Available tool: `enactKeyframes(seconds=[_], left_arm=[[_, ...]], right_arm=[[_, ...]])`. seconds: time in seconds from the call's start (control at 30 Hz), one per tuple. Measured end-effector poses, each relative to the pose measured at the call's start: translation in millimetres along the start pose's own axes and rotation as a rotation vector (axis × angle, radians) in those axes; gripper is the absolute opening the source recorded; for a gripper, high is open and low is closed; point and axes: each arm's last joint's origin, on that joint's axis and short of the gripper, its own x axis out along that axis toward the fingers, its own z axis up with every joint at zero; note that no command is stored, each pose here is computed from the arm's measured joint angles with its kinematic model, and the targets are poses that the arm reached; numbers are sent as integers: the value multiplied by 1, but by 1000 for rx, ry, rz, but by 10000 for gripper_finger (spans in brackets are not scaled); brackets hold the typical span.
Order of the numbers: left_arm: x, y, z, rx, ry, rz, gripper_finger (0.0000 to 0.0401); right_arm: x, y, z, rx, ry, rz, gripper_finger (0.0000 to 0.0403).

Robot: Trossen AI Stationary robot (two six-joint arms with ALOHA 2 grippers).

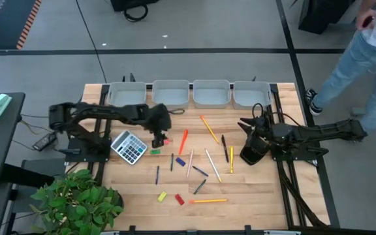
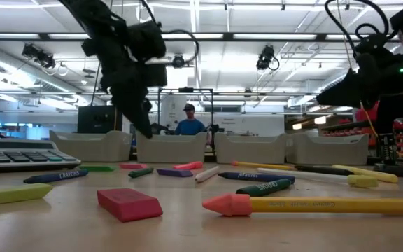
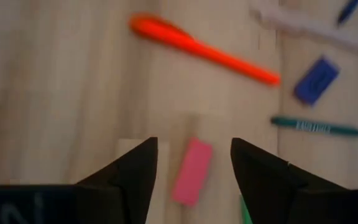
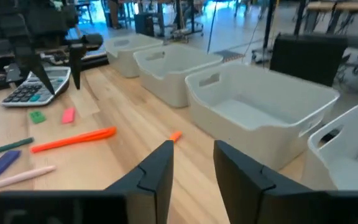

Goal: Sort crayons/erasers/pens/pencils in bins
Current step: Put the pink eraser into the gray bin

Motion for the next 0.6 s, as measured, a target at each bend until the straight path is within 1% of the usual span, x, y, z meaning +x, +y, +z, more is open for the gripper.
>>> enactKeyframes(seconds=[0.1, 0.23, 0.3, 0.37, 0.47, 0.6], left_arm=[[13, -4, 0, 33, 72, -15, 220], [21, -7, 0, 85, 101, -3, 214], [26, -7, -4, 105, 145, -1, 209], [33, -6, -10, 123, 220, 17, 204], [41, -4, -14, 156, 275, 50, 200], [45, -1, -15, 163, 275, 53, 201]], right_arm=[[1, 1, -2, -7, 17, 2, 131], [2, 0, -2, -73, 21, -17, 128], [2, 0, -2, -101, 16, -37, 126], [2, 0, -2, -117, 17, -39, 125], [2, 0, -2, -104, 17, -40, 124], [2, 0, -2, -80, 15, -43, 124]])
